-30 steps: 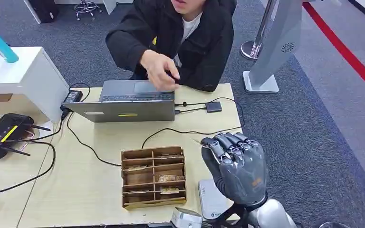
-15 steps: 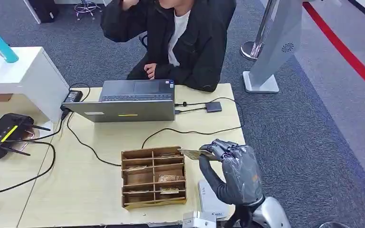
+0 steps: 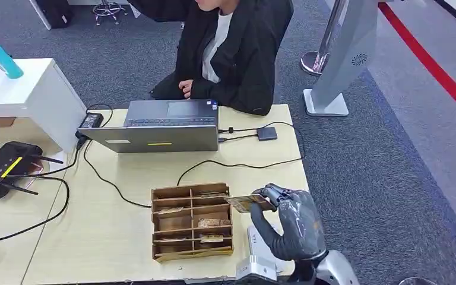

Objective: Pass the card to the sensor for recognition and then transmit it.

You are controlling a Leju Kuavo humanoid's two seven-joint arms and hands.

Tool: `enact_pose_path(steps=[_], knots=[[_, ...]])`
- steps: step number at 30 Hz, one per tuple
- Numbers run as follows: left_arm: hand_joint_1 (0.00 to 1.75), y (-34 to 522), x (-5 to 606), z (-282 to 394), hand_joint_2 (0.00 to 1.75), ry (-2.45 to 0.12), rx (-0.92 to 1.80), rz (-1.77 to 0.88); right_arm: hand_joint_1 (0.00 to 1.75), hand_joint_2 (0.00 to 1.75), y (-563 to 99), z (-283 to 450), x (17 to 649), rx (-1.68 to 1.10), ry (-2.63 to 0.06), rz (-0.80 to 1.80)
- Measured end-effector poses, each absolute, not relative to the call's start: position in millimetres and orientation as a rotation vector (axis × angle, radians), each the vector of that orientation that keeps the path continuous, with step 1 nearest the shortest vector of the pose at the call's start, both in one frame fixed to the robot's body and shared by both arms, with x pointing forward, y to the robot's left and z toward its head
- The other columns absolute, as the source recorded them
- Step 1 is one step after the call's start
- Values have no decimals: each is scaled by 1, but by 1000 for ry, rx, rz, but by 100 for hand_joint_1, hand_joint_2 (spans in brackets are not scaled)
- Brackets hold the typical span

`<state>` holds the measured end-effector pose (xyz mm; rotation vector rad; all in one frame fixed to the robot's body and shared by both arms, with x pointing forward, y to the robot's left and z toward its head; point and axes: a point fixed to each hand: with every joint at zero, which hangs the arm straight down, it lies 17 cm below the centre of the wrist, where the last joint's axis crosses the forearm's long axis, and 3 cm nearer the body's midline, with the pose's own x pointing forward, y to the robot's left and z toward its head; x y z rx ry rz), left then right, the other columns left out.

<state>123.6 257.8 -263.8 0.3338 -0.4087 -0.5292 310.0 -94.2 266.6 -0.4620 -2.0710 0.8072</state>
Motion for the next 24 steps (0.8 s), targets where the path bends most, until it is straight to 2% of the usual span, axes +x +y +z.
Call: enact_pose_path(steps=[9, 24], knots=[[0, 257, 126, -263, 0, -413, 334, -523, 175, 175, -102, 231, 306, -435, -1965, 763], [0, 254, 130, -261, 0, -426, 322, -520, 175, 175, -103, 214, 305, -429, -1907, 783]])
